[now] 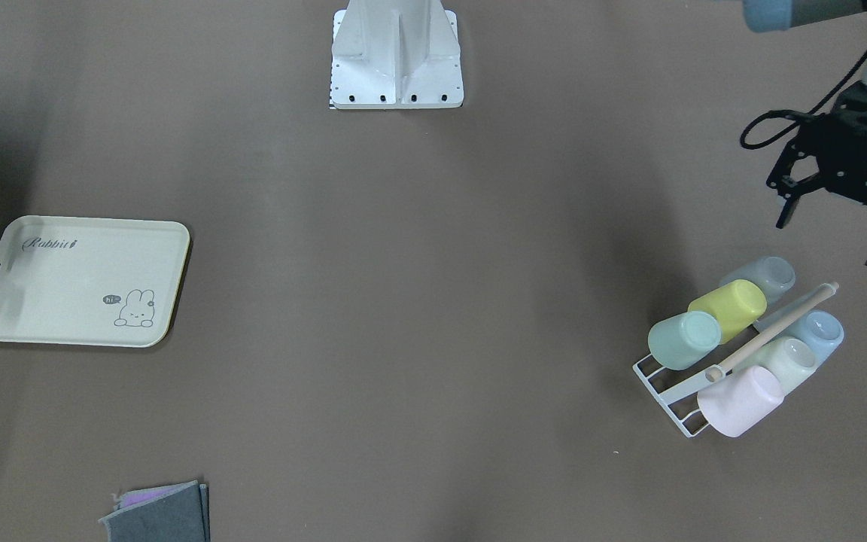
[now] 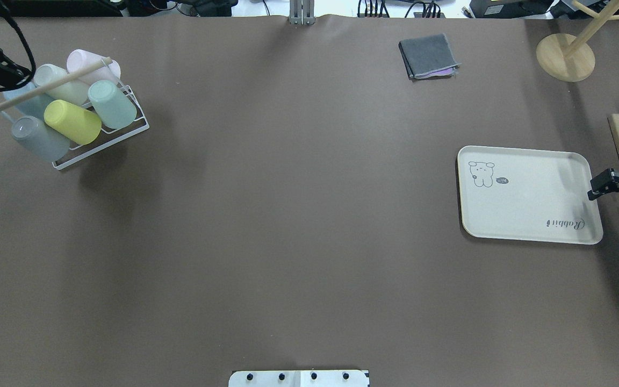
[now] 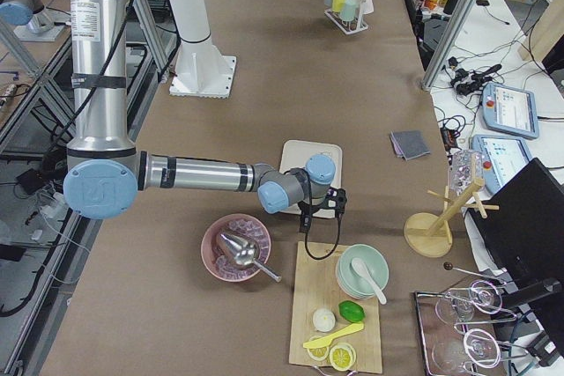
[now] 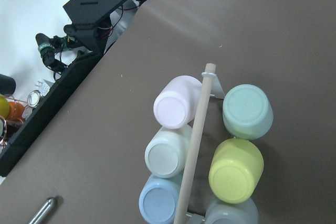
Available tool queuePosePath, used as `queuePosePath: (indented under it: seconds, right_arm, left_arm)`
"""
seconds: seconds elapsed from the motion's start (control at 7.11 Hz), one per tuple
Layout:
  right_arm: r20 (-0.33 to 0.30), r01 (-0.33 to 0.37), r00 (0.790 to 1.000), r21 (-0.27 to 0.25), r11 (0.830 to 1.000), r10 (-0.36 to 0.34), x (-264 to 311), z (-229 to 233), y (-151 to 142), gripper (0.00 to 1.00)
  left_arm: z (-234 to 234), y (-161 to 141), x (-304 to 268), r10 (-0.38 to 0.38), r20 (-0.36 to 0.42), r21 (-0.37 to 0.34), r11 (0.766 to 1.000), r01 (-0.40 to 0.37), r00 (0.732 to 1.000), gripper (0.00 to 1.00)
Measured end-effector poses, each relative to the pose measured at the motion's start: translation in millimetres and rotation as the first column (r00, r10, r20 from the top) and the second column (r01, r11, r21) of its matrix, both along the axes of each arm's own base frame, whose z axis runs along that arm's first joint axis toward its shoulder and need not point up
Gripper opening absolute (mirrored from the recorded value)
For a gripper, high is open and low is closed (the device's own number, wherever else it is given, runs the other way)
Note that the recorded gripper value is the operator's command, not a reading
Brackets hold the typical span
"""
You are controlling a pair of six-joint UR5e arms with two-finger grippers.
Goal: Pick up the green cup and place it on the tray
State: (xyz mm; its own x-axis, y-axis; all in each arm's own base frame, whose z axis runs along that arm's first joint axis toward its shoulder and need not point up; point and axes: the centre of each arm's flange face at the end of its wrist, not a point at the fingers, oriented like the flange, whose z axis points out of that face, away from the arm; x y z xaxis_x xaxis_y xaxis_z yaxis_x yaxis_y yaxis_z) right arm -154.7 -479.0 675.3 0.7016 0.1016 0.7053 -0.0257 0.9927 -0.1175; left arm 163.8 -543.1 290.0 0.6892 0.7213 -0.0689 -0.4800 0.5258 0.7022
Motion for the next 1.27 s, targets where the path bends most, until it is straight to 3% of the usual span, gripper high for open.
queuePosePath:
  seconds: [0.28, 0.56, 0.7, 0.84, 0.98, 1.27]
  right_arm:
    - [0.003, -0.002, 1.0, -0.003, 1.0, 0.002, -3.7, 0.5, -7.0, 0.53]
    - [0.004, -0.001, 1.0, -0.002, 1.0, 0.001, -5.7, -0.4, -10.2, 0.19]
    - [0.006, 0.0, 1.0, 0.001, 1.0, 0.0, -6.7, -2.0, -11.8, 0.18]
    - [0.008, 0.0, 1.0, 0.004, 1.0, 0.0, -7.7, -3.8, -13.7, 0.0]
    - [0.01, 0.002, 1.0, 0.005, 1.0, -0.002, -8.0, -4.0, -14.6, 0.0]
    - [0.021, 0.024, 0.999, 0.017, 1.0, -0.024, -9.3, -3.3, -16.2, 0.0]
  left_arm:
    - [-22.9, 0.4, 43.5, -0.049, 0.153, 0.082, 0.996, 0.037, 0.987, 0.99]
    - [-29.2, 4.2, 70.1, -0.138, 0.292, 0.196, 0.977, 0.083, 0.946, 0.99]
    - [-31.4, 11.4, 88.9, -0.161, 0.36, 0.26, 0.963, 0.067, 0.919, 0.99]
    - [-31.8, 19.1, 108.2, -0.163, 0.443, 0.32, 0.947, 0.014, 0.882, 0.99]
    - [-30.0, 24.3, 122.3, -0.138, 0.534, 0.359, 0.93, -0.075, 0.834, 0.99]
    - [-14.3, 36.3, 159.8, -0.121, 0.709, 0.384, 0.892, -0.237, 0.695, 0.99]
